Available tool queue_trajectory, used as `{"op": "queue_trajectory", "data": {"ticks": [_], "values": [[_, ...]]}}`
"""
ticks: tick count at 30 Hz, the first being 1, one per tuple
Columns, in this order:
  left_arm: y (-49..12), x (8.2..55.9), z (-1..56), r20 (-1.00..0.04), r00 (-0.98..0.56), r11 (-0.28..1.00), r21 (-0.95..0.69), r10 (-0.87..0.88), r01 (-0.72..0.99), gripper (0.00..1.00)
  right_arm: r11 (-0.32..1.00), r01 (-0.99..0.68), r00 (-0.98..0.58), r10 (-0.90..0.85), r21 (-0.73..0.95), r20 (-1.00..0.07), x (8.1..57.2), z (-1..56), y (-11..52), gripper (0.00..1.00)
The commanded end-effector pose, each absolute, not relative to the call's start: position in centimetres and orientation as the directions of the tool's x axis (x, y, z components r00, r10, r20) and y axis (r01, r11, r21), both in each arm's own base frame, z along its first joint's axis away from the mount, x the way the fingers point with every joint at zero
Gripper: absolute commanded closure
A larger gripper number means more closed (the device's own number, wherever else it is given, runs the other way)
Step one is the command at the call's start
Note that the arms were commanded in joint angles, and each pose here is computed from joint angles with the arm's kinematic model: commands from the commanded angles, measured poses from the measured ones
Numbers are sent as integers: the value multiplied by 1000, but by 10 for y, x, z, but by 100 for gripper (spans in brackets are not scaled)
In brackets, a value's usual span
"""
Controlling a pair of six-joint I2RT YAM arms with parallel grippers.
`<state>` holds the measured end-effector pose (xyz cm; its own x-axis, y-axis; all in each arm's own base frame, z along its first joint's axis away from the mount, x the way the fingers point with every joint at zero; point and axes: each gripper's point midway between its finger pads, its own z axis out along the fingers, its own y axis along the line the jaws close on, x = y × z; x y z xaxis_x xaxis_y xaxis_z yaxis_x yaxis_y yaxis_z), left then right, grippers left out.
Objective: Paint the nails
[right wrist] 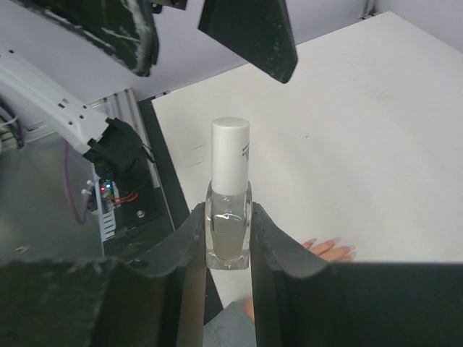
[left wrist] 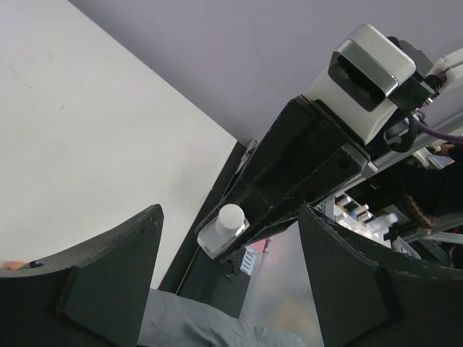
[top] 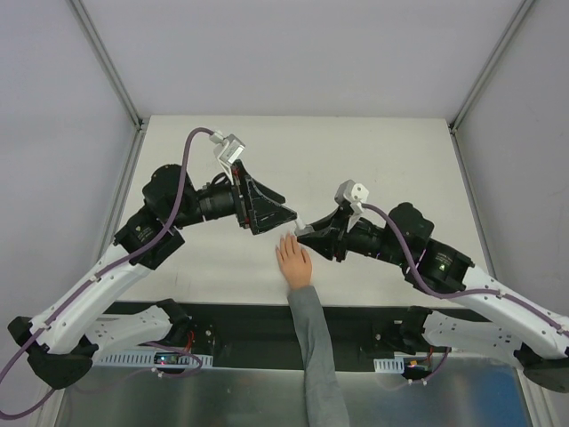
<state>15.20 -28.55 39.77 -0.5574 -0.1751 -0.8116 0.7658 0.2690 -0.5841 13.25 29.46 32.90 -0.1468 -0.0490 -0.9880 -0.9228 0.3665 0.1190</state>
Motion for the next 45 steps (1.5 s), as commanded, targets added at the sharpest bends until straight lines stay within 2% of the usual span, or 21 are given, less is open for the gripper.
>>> {"op": "queue_trajectory", "data": {"ticks": [1, 6, 10, 11, 13, 19, 24, 25, 27, 28, 29, 30, 32, 33, 34, 35, 36, 39, 45], "values": [[-292, 137, 410, -821, -553, 120, -569, -144, 813, 26, 223, -959, -169, 56, 177, -984, 108, 358, 295, 100], [-297, 130, 410, -821, -560, 62, -568, -110, 821, 28, 194, -963, -177, 77, 188, -981, 107, 365, 298, 100], [-300, 124, 413, -834, -545, 9, -548, -89, 837, 40, 197, -960, -183, 82, 196, -980, 111, 366, 301, 99], [-300, 124, 413, -837, -541, 5, -544, -86, 839, 47, 200, -960, -181, 85, 195, -980, 112, 368, 301, 100], [-299, 123, 413, -844, -530, 0, -532, -82, 847, 53, 203, -960, -175, 93, 191, -980, 113, 370, 302, 100], [-302, 122, 408, -845, -532, -15, -532, -58, 846, 60, 223, -958, -163, 104, 182, -981, 119, 373, 302, 100], [-304, 124, 405, -846, -530, -9, -530, -49, 848, 61, 258, -949, -155, 111, 179, -982, 125, 373, 299, 100], [-304, 126, 404, -848, -527, -4, -528, -47, 849, 68, 262, -948, -156, 111, 180, -982, 126, 373, 299, 100], [-305, 128, 404, -848, -527, 7, -528, -45, 849, 74, 275, -945, -152, 114, 178, -982, 128, 374, 298, 100], [-305, 130, 400, -846, -532, 24, -533, -39, 846, 78, 282, -943, -151, 112, 177, -982, 129, 373, 298, 100], [-305, 137, 401, -845, -531, 58, -534, -54, 844, 90, 291, -941, -149, 109, 175, -983, 131, 373, 298, 100], [-306, 140, 399, -844, -533, 78, -536, -57, 841, 97, 317, -933, -143, 112, 172, -983, 136, 376, 297, 100], [-304, 151, 393, -824, -562, 158, -566, -71, 809, 100, 377, -915, -126, 67, 142, -990, 142, 367, 301, 100], [-302, 164, 390, -814, -571, 229, -579, -110, 782, 100, 569, -815, -84, 81, 115, -993, 170, 370, 288, 100], [-301, 170, 388, -813, -567, 273, -580, -130, 768, 100, 663, -745, -63, 30, 67, -998, 181, 360, 286, 99], [-298, 176, 377, -801, -584, 346, -589, -131, 730, 100, 702, -713, -22, -12, 8, -1000, 168, 358, 293, 99], [-294, 190, 373, -819, -547, 456, -560, -176, 691, 100, 856, -512, 38, -58, -69, -998, 191, 365, 266, 100], [-286, 201, 362, -803, -557, 552, -568, -211, 610, 100, 881, -459, 79, -89, -116, -993, 188, 372, 285, 99], [-282, 204, 365, -797, -555, 567, -578, -237, 587, 100, 773, -620, 117, -81, -137, -990, 173, 372, 316, 99]]}}
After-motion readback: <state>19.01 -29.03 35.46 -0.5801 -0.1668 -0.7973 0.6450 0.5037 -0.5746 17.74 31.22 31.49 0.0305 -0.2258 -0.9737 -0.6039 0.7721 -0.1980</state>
